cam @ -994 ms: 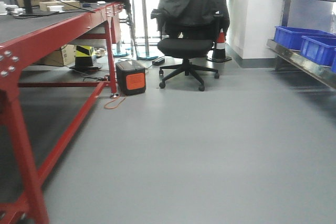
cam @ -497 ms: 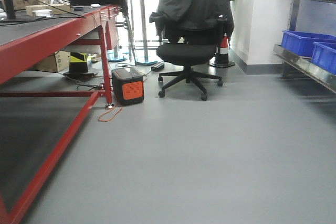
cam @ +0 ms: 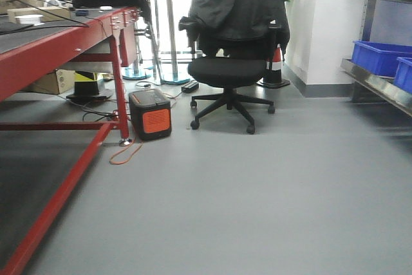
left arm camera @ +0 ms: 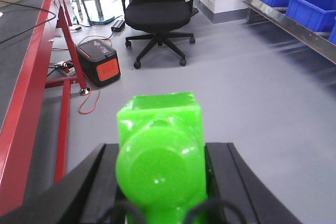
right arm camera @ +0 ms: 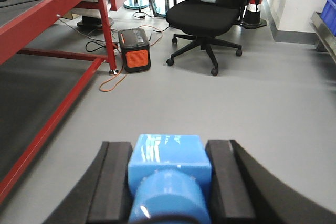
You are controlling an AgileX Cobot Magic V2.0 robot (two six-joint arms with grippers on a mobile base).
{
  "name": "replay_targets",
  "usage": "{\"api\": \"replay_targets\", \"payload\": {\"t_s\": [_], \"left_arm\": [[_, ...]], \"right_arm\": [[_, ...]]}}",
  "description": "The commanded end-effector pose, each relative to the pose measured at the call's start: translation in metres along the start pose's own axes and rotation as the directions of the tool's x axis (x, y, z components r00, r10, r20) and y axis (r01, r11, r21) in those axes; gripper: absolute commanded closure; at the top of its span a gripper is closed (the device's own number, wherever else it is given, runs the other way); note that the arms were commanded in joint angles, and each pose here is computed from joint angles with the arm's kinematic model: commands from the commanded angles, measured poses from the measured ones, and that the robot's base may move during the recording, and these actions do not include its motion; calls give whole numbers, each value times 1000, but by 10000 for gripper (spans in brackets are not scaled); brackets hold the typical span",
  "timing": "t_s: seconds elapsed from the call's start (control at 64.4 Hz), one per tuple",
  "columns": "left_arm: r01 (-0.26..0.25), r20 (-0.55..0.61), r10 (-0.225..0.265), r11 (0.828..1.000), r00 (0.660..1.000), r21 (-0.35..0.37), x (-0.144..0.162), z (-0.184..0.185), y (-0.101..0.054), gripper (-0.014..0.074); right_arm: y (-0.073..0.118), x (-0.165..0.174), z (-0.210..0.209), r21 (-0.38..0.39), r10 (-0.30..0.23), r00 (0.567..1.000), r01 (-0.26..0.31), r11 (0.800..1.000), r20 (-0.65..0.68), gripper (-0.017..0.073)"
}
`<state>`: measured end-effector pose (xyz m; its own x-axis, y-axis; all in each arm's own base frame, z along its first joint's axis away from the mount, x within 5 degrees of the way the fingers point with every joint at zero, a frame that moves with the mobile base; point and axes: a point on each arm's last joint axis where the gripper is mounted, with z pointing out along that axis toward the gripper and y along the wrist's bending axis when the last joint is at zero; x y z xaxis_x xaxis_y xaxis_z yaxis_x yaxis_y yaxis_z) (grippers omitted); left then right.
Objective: Grab block from conveyor and place in blue bin
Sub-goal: 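Drive the base away from the conveyor toward the shelf of blue bins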
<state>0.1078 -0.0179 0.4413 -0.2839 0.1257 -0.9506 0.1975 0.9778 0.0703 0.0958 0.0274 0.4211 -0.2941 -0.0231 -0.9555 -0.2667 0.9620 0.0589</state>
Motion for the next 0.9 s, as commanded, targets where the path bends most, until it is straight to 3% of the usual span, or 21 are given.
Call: {"api": "replay_targets", "payload": {"t_s": [0.0, 0.886], "left_arm": [[1, 23, -1, 1000, 1000, 7, -3, -2, -1, 704], [1, 23, -1, 1000, 1000, 7, -3, -2, -1, 704]], "right_arm": [[-1, -3, -2, 11, -13, 1000, 12, 1000, 21, 712], [-1, -3, -2, 11, -13, 1000, 12, 1000, 21, 712]]}}
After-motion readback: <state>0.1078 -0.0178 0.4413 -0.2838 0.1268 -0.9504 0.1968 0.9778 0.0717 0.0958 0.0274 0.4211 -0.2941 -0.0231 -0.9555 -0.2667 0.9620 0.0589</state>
